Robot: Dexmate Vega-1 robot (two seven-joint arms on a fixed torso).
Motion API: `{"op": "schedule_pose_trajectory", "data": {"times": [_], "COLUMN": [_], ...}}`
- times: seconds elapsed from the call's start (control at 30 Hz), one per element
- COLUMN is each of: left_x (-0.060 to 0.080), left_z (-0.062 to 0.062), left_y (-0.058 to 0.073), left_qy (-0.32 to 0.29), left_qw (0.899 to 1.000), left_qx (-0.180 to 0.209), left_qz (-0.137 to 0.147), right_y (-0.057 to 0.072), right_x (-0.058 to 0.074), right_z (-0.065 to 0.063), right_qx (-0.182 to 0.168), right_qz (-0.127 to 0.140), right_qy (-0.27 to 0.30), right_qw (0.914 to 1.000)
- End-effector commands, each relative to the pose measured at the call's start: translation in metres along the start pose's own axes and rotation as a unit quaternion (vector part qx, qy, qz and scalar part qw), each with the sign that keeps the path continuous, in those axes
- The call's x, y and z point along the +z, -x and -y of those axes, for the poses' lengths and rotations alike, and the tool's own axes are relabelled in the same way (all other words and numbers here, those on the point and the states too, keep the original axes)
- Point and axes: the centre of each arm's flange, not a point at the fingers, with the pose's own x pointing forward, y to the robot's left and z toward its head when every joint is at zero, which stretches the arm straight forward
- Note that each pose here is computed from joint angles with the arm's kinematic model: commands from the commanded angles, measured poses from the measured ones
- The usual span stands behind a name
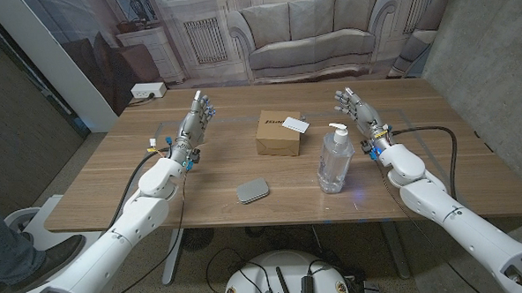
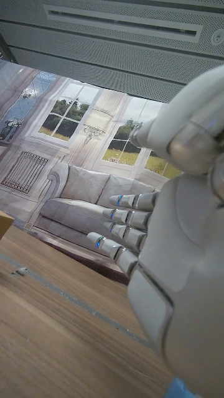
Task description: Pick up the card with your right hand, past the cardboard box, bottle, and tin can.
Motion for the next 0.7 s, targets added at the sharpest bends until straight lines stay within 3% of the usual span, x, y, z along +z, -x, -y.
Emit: {"op": "schedule_pose_trajectory", "data": {"times": [0.03,0.7], "left_x": [0.0036,0.0126], "left_z": [0.0041,0.0098], "left_y": [0.0026,0.0083], "left_qy": [-0.003,-0.013], "left_qw": [1.0,1.0], "left_qx": [-0.002,0.0], "left_qz": [0.005,0.007], "right_y": [0.0016,0.0013], "right_x": [0.0002,0.0071], "right_z": [-0.0022,-0.0022], "right_qx": [-0.007,-0.022], "right_qz": [0.009,0.022], "right_qy": [0.029,0.107], "right_qw": [0.9995,0.9937]}}
